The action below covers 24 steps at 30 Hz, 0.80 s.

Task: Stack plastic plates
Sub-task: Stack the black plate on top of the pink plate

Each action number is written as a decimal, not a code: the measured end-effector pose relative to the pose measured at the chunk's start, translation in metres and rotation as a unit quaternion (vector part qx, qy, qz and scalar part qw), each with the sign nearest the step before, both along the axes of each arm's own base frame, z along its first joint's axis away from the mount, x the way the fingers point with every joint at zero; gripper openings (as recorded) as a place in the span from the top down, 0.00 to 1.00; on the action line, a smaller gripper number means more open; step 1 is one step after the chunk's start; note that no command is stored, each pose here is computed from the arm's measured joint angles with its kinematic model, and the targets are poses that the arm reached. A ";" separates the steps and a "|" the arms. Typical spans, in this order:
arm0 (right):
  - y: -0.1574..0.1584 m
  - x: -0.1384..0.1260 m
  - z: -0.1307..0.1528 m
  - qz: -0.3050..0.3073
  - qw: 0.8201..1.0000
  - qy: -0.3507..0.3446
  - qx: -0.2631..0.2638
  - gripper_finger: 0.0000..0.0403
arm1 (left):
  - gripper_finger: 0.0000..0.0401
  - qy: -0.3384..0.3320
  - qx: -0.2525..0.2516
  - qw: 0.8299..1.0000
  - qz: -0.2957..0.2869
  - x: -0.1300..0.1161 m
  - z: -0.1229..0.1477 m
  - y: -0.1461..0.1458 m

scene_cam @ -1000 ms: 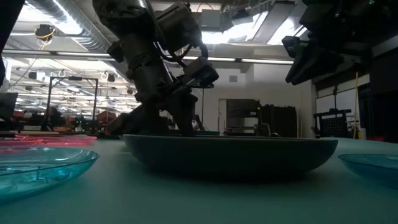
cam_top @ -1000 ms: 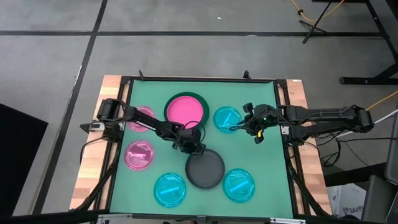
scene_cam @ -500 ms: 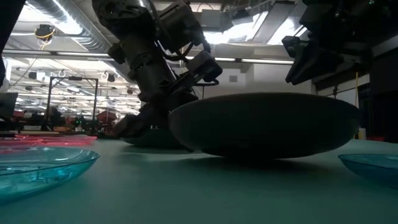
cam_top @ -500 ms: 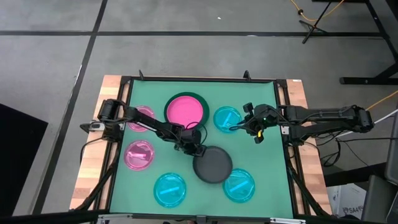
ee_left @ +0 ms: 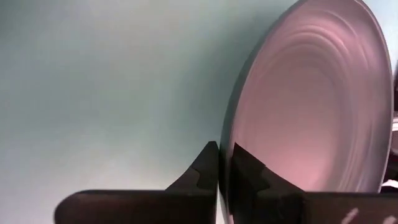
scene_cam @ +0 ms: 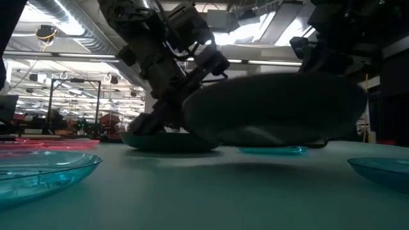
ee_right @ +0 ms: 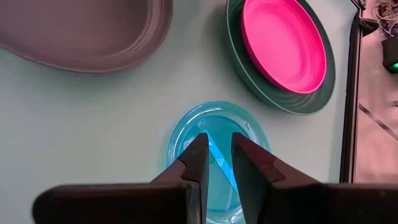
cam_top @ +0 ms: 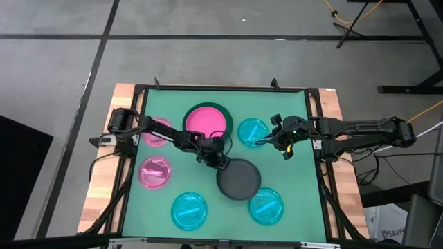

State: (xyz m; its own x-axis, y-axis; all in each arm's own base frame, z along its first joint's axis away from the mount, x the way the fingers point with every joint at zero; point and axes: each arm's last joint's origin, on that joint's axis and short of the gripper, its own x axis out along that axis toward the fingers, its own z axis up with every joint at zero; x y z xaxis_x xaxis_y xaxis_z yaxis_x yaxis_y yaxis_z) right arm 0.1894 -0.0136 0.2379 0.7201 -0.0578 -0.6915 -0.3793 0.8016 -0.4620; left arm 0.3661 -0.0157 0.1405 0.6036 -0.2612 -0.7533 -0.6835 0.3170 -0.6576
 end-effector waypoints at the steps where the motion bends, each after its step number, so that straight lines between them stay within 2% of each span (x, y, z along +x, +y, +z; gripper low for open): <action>1: 0.000 0.000 0.000 0.000 1.000 0.000 0.000 0.85 | 0.98 -0.002 0.004 1.000 -0.003 -0.001 0.003 0.002; 10: 0.000 0.000 0.000 0.000 1.000 -0.002 0.000 0.85 | 0.98 -0.058 0.048 0.997 -0.006 -0.014 0.047 0.035; 16: 0.000 0.000 0.001 0.000 1.000 -0.003 0.000 0.85 | 0.98 -0.053 0.095 0.994 0.004 -0.038 0.071 0.074; 24: -0.001 0.001 0.002 -0.004 1.000 -0.010 -0.003 0.85 | 0.98 -0.028 0.175 0.984 -0.008 -0.072 0.086 0.126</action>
State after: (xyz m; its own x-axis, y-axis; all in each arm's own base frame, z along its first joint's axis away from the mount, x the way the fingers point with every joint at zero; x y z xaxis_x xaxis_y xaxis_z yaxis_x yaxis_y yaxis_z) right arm 0.1907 -0.0142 0.2395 0.7338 -0.0674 -0.6760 -0.3635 0.8017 -0.4745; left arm 0.2940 0.1103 0.2264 0.6445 -0.0013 -0.7646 -0.6422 0.5418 -0.5422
